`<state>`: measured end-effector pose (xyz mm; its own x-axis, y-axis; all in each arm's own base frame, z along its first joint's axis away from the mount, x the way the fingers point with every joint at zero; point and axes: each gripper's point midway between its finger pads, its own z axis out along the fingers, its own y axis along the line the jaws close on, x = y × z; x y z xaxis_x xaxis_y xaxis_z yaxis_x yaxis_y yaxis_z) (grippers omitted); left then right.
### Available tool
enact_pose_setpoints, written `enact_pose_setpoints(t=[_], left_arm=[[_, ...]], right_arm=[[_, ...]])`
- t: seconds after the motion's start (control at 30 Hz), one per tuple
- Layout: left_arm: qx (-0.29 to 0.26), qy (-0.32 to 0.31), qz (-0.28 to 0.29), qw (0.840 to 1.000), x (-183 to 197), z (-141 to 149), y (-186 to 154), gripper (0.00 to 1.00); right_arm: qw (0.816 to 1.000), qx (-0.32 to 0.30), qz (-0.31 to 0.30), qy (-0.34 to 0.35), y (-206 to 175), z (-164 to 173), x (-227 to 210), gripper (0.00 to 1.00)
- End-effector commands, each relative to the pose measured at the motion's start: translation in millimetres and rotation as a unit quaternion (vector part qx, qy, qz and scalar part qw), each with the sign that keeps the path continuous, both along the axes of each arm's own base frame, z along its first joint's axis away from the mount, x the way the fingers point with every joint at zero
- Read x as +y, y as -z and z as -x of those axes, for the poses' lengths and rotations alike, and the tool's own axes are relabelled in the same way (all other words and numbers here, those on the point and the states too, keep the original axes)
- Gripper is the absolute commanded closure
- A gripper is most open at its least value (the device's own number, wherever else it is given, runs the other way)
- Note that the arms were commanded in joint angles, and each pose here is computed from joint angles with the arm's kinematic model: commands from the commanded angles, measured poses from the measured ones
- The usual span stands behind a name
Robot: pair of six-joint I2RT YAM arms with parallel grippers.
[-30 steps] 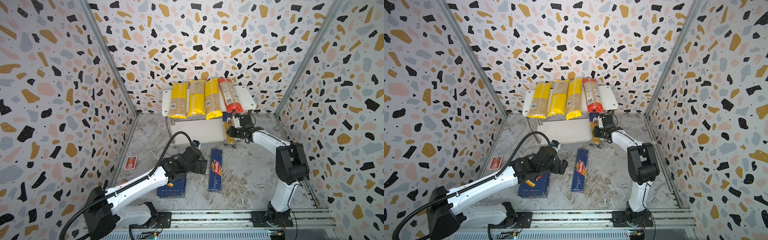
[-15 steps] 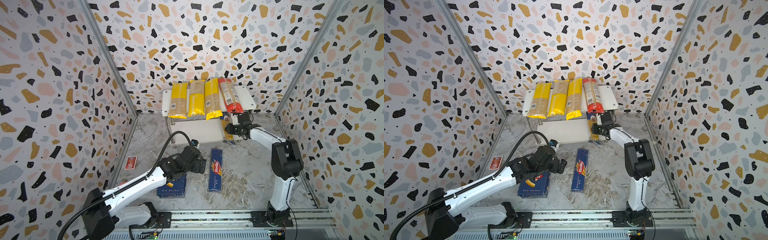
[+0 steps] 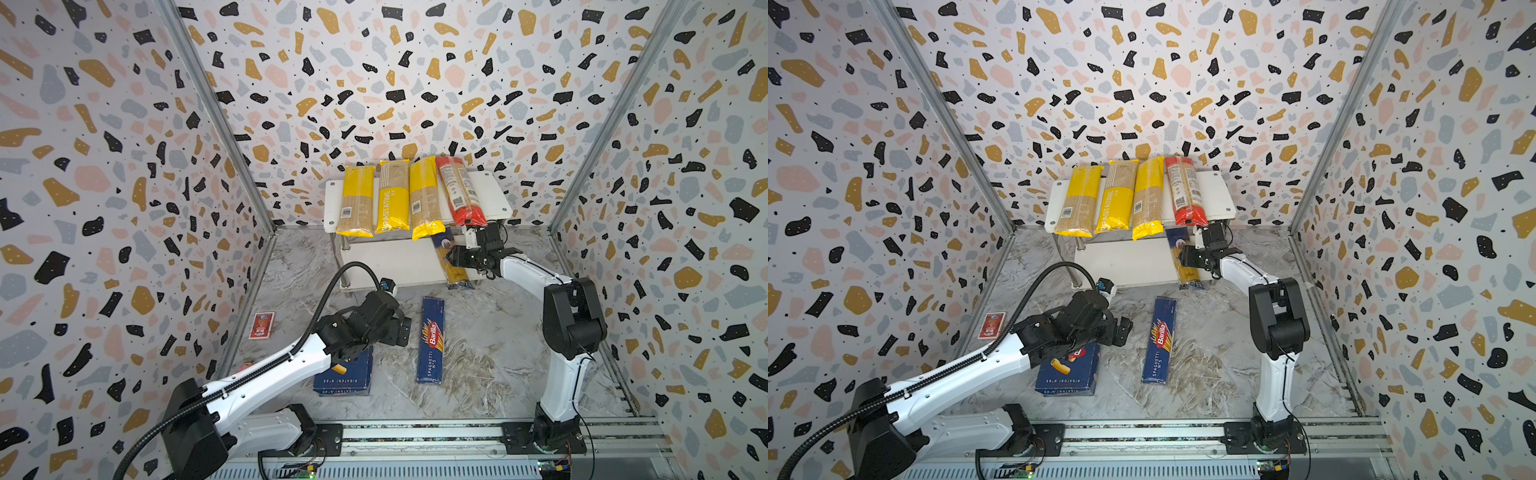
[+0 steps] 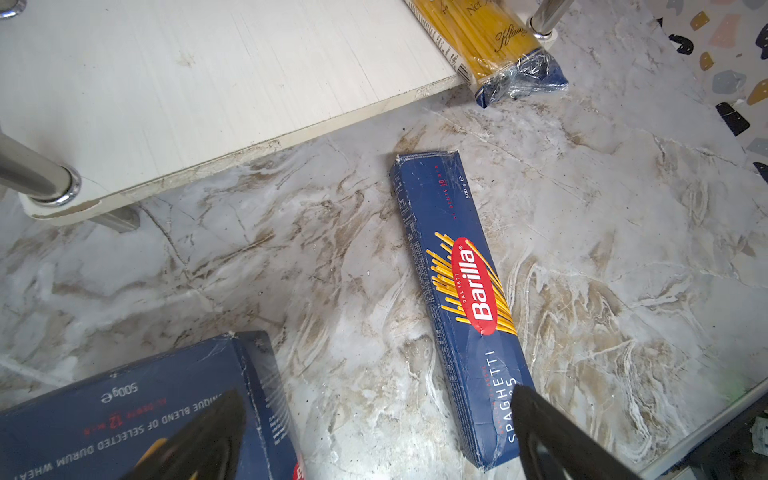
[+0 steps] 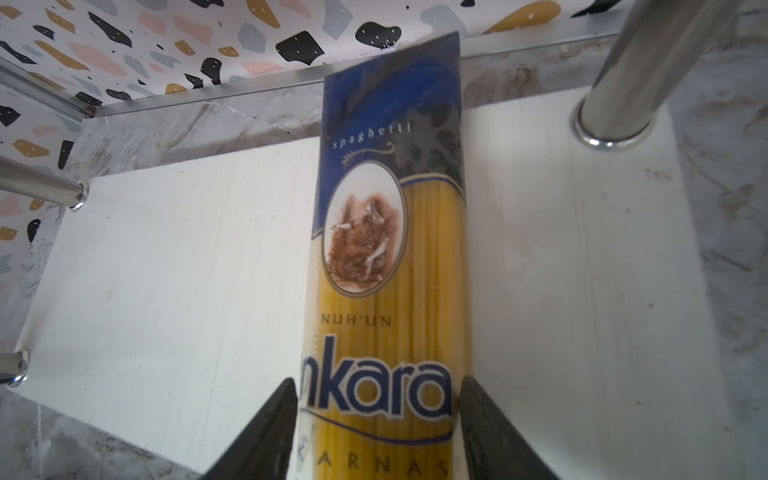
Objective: Arrange pasta packages on shelves
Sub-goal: Place the pasta bag on the shelf, then pick up the pasta box from the center of the table.
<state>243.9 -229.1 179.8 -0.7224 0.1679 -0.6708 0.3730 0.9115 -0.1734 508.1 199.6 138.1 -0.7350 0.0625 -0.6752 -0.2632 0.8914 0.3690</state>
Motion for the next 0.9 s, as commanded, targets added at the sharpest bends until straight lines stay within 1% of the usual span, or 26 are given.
enact_pose_setpoints(t=[0.0,0.17,0.33,0.4,0.5,0.7,0.83,0.87], left_arm=[[-0.008,0.0,0.01,1.0,3.5,1.4,-5.9,0.01],[-0.006,-0.006,0.016,1.0,7.6,5.2,-5.4,0.01],[-0.002,-0.015,0.016,1.0,13.7,8.5,1.5,0.01],[0.0,-0.021,0.011,1.0,17.4,9.9,5.6,0.0],[0.005,-0.025,0.01,1.0,21.5,13.2,11.2,0.01],[0.01,-0.031,0.016,0.999,27.3,19.1,17.9,0.01],[0.009,-0.038,0.024,0.999,32.2,22.4,19.0,0.01],[0.008,-0.039,0.026,0.999,32.7,22.8,19.3,0.01]], right_arm=[[0.998,-0.065,-0.024,-0.008,-60.2,2.1,3.1,0.3],[0.997,-0.07,-0.032,0.001,-68.4,16.5,-0.1,0.16],[0.999,-0.042,-0.03,-0.008,-57.7,36.7,4.8,0.15],[0.999,-0.043,-0.026,-0.009,-59.3,49.3,8.3,0.14],[0.999,-0.043,-0.015,-0.013,-61.8,70.3,13.2,0.13],[1.0,-0.008,0.004,-0.011,-48.6,112.7,8.8,0.13],[1.0,0.011,-0.008,-0.007,-44.2,147.1,7.3,0.12],[1.0,0.017,-0.005,-0.005,-41.2,155.3,7.9,0.01]])
